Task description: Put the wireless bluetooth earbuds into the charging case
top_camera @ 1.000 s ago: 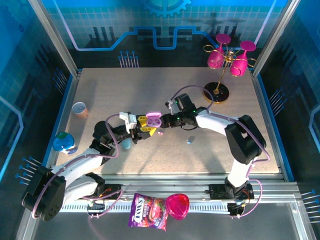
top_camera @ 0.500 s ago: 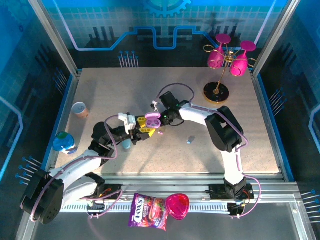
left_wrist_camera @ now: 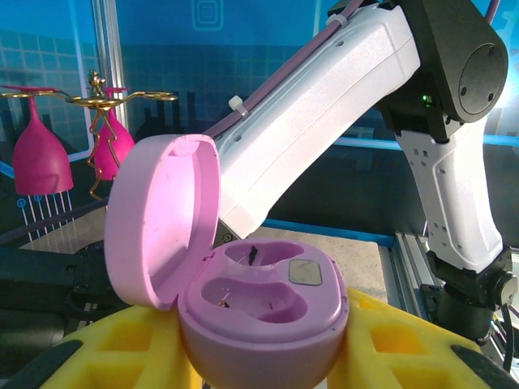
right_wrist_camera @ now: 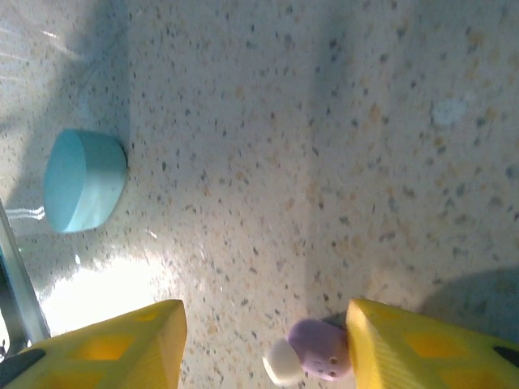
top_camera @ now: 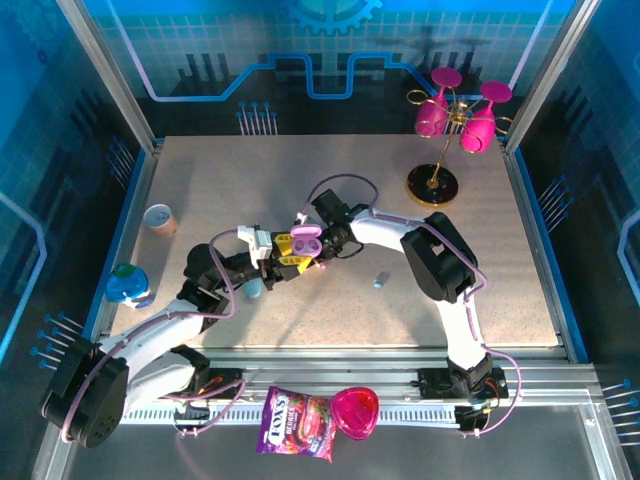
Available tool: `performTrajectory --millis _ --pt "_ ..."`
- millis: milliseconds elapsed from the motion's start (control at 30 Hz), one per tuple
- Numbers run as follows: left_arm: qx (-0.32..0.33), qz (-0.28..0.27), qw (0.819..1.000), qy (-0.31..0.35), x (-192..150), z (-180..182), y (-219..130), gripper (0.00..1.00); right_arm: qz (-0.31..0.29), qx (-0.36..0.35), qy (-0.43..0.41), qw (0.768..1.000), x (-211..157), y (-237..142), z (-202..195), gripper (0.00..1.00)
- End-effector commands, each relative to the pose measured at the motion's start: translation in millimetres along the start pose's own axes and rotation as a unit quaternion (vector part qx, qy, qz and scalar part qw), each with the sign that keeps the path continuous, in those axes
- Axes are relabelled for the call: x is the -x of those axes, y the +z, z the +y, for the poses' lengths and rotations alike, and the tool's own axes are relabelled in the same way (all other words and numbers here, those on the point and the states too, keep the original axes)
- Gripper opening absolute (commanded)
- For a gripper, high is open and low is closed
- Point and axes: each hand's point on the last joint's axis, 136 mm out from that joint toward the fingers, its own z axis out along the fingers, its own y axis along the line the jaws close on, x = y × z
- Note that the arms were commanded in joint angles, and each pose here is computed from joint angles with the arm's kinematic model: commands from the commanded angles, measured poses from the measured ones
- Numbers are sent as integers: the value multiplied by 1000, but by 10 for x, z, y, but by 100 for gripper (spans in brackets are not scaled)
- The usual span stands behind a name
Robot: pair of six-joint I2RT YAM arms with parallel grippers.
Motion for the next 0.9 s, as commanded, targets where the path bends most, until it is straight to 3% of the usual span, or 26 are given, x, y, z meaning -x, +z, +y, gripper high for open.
performTrajectory --millis 0,133,333,867 --pt "-7 -5 1000 0 17 -12 -5 32 9 18 -22 1000 -108 -135 231 54" --pt "-8 -8 1000 0 24 -10 1 32 0 13 -33 999 -126 -234 287 54" --pt "-9 -11 1000 2 55 -22 -4 33 -79 -51 -2 996 -45 -501 104 62" --pt "-9 -10 1000 3 62 -26 -6 33 -51 -69 59 995 -429 -295 -43 62"
